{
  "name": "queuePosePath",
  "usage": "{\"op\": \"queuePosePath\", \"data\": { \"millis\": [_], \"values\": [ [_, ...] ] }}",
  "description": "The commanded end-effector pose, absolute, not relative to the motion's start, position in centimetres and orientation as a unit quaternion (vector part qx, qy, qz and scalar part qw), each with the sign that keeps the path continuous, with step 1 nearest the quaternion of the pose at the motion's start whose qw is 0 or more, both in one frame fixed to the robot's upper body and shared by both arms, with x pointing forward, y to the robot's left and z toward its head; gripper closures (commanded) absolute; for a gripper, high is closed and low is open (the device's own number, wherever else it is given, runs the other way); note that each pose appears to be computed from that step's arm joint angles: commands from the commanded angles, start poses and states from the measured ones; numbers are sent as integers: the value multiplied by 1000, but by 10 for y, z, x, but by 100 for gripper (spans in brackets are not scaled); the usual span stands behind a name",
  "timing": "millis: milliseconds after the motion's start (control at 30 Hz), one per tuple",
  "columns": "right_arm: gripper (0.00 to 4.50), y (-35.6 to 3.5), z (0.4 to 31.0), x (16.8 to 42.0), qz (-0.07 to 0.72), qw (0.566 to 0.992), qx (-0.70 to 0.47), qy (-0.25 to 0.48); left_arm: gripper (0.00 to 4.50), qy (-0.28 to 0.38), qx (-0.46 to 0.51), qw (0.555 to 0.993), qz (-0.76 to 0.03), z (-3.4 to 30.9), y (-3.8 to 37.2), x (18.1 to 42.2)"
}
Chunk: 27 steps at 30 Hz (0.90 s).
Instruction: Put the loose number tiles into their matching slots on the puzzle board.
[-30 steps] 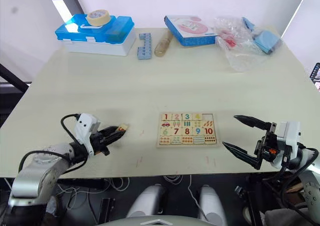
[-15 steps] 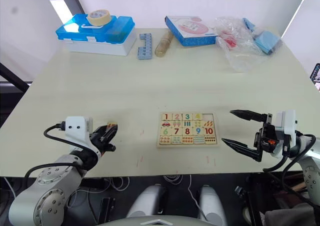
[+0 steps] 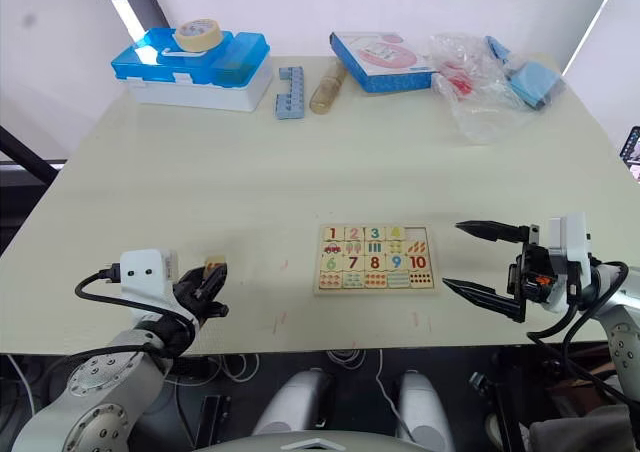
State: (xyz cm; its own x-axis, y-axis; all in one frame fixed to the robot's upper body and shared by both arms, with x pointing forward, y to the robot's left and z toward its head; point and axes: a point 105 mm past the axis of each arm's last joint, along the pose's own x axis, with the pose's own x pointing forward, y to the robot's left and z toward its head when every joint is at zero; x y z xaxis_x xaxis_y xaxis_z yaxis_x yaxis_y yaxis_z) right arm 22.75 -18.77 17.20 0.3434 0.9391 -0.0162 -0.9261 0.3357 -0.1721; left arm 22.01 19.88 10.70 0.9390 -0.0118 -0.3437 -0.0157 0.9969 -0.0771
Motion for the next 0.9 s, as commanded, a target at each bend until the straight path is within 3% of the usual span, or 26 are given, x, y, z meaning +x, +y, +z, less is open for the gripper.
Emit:
{"op": "queuePosePath", "data": {
  "millis": [33, 233, 367, 667, 833, 900],
  "values": [
    [0, -186, 178, 226, 579, 810, -78, -55, 354, 142, -30, 988, -47, 122, 189, 221],
    [0, -185, 178, 225, 577, 811, -75, -60, 354, 167, 20, 957, -238, 128, 182, 213],
    [0, -184, 177, 224, 571, 815, -74, -67, 354, 187, 74, 903, -380, 139, 197, 214],
    [0, -183, 175, 216, 547, 828, -85, -84, 354, 205, 177, 707, -653, 160, 218, 227],
    [0, -181, 176, 212, 537, 834, -90, -93, 354, 205, 271, 628, -700, 146, 219, 243],
    [0, -180, 176, 210, 530, 838, -90, -96, 354, 176, 314, 580, -731, 138, 211, 250]
  ]
}}
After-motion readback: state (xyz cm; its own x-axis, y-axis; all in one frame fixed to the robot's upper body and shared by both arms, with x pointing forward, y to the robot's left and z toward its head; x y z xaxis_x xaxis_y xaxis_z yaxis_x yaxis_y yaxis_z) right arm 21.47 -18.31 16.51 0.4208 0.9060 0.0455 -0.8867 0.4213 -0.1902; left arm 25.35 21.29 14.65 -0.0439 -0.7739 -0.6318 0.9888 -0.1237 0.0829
